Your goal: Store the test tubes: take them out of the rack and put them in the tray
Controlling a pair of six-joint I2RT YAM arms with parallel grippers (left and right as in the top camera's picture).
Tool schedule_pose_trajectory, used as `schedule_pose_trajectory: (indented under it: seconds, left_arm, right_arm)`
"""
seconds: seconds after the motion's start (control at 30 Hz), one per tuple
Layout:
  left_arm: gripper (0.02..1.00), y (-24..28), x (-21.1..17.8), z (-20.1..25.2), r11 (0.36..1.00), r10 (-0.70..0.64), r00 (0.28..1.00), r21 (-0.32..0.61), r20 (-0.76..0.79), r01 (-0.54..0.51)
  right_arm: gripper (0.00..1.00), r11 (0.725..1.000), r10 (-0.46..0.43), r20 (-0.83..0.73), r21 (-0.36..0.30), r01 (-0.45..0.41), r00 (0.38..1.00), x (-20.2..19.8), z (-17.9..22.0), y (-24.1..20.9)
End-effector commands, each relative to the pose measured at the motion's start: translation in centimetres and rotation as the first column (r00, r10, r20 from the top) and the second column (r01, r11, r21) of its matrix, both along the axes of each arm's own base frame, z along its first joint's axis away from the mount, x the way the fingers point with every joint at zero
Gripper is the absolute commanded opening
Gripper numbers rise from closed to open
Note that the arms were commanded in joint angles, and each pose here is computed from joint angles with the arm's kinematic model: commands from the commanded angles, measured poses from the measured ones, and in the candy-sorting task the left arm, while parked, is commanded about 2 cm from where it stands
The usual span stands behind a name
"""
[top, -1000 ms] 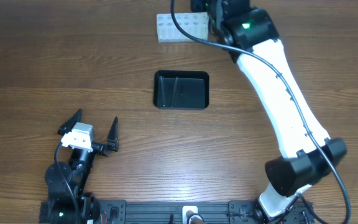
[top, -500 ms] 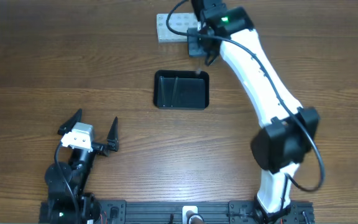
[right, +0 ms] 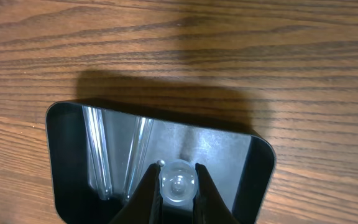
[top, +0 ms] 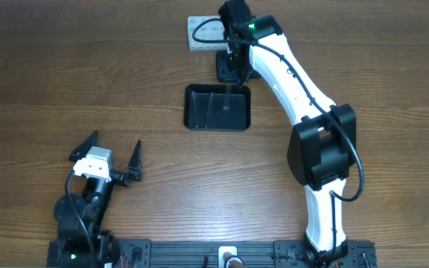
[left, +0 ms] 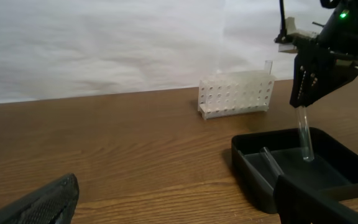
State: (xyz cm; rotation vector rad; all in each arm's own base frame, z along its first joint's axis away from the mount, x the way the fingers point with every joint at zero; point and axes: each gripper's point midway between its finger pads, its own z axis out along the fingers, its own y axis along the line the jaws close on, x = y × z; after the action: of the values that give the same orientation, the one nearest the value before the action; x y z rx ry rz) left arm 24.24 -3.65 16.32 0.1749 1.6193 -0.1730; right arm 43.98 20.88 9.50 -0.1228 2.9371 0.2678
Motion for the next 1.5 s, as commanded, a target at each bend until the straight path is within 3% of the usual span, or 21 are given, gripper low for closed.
schedule_pose_trajectory:
  seconds: [0.03,0.17,0.3,0.37,0.57,0.7,0.77,0.87,1.03,1.1,1.2,1.5]
  left_arm:
    - [1.000,-0.2,-0.1,-0.1,1.000,-0.013,1.000,0.013,0.005,0.013]
    - [1.000,-0.2,-0.1,-0.1,1.000,-0.013,1.000,0.013,0.005,0.013]
    - [1.000,-0.2,-0.1,-0.1,1.000,-0.013,1.000,0.013,0.005,0.013]
    - [1.000,-0.2,-0.1,-0.1,1.000,-0.013,1.000,0.013,0.005,0.013]
    - [1.000,-0.2,-0.1,-0.1,1.000,-0.013,1.000,0.013,0.005,0.013]
    - [1.000,-0.2,-0.1,-0.1,1.000,-0.013,1.000,0.013,0.005,0.013]
    - [1.000,-0.2,-0.1,-0.1,1.000,-0.013,1.000,0.013,0.005,0.013]
    - [1.000,-0.2,-0.1,-0.1,1.000,-0.013,1.000,0.013,0.005,0.013]
    - [1.000,-0.2,-0.1,-0.1,1.000,-0.013,1.000,0.013,0.005,0.013]
    - [1.000,-0.2,-0.1,-0.1,1.000,-0.013,1.000,0.013,0.005,0.013]
    - [1.000,-0.2,-0.1,-0.1,1.000,-0.013,1.000,0.013,0.005,0.013]
    - [1.000,-0.2,-0.1,-0.1,1.000,-0.013,1.000,0.013,0.005,0.013]
  right_arm:
    - [0.023,1.000,0.017,-0.068,-0.013,-0.018,0.998,-0.9,-2.9,1.0]
    - [0.045,0.999,0.021,-0.108,-0.029,-0.024,0.994,-1.5,-4.3,1.0]
    - [0.229,0.999,0.028,-0.112,-0.031,-0.032,0.993,-1.6,-4.7,1.3]
    - [0.244,0.999,0.029,-0.112,-0.031,-0.033,0.993,-1.7,-4.8,1.4]
    - [0.224,0.999,0.029,-0.112,-0.031,-0.033,0.993,-1.7,-4.8,1.4]
    - [0.112,0.998,0.047,-0.101,-0.029,-0.050,0.994,-1.5,-4.6,1.4]
    - [0.112,0.998,0.056,-0.069,-0.025,-0.058,0.996,-0.9,-3.6,1.2]
    - [0.200,0.998,0.051,0.022,-0.022,-0.051,0.998,0.7,-1.4,0.4]
    - [0.461,0.992,0.127,0.263,-0.015,-0.128,0.956,4.5,4.2,-0.5]
    - [0.555,0.993,0.116,0.355,-0.041,-0.108,0.928,6.4,6.1,-1.5]
    - [0.781,0.996,0.073,0.444,-0.070,-0.046,0.893,8.6,7.5,-2.9]
    - [0.904,0.998,0.007,0.526,-0.063,0.031,0.850,11.9,7.9,-5.5]
